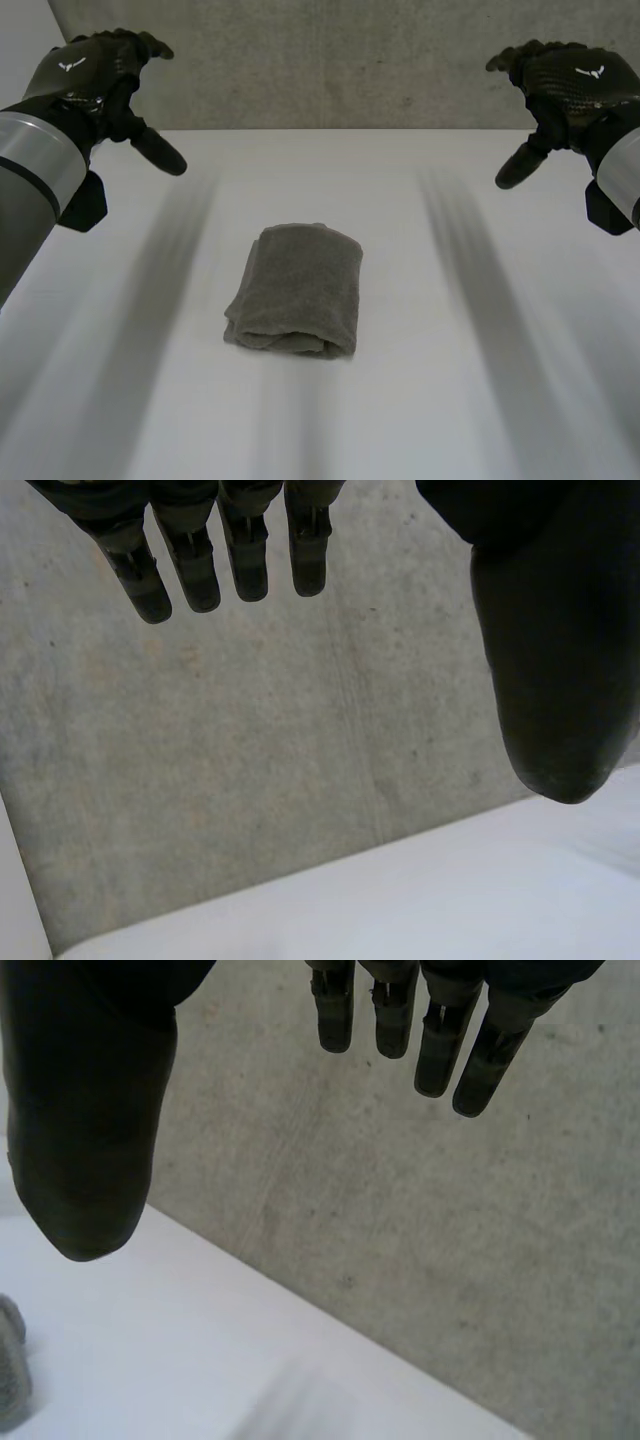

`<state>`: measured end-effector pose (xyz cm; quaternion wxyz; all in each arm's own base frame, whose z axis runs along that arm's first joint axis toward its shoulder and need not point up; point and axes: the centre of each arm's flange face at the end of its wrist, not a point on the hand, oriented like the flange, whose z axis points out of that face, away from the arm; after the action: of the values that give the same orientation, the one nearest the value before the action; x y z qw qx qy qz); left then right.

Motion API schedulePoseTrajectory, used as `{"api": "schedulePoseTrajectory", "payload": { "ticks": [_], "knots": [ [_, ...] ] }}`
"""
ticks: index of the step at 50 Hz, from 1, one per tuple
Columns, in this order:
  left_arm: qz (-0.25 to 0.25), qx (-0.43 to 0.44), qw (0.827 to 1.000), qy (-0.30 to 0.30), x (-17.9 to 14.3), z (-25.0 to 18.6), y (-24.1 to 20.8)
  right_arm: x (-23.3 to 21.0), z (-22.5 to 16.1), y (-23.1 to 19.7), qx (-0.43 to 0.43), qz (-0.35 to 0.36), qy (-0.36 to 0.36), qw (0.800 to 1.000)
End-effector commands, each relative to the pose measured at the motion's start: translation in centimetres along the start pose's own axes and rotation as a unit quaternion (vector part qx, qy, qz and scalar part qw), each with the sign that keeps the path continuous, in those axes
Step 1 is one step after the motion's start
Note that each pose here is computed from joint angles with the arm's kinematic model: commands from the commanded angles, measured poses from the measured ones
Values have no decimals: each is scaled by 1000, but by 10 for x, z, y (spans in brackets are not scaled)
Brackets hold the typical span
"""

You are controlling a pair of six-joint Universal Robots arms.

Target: Fold the towel.

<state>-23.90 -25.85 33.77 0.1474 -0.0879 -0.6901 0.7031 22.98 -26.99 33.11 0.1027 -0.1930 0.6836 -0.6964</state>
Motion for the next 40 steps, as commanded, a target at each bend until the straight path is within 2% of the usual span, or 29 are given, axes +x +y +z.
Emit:
{"api": "schedulePoseTrajectory", "payload": {
  "ticks": [1,30,35,38,40],
  "knots": [
    [-11,-38,999,7,4,-6,11,10,2,8,-26,24,11,999],
    [-11,-73,997,25,13,-4,31,6,4,18,-45,44,3,998],
    [-11,-57,998,30,14,-2,32,0,3,18,-46,47,-21,998],
    [-10,-35,999,33,15,3,32,-8,6,25,-57,47,-59,996],
    [-10,-25,999,34,15,5,33,-21,7,35,-80,56,-114,989]
  ]
}}
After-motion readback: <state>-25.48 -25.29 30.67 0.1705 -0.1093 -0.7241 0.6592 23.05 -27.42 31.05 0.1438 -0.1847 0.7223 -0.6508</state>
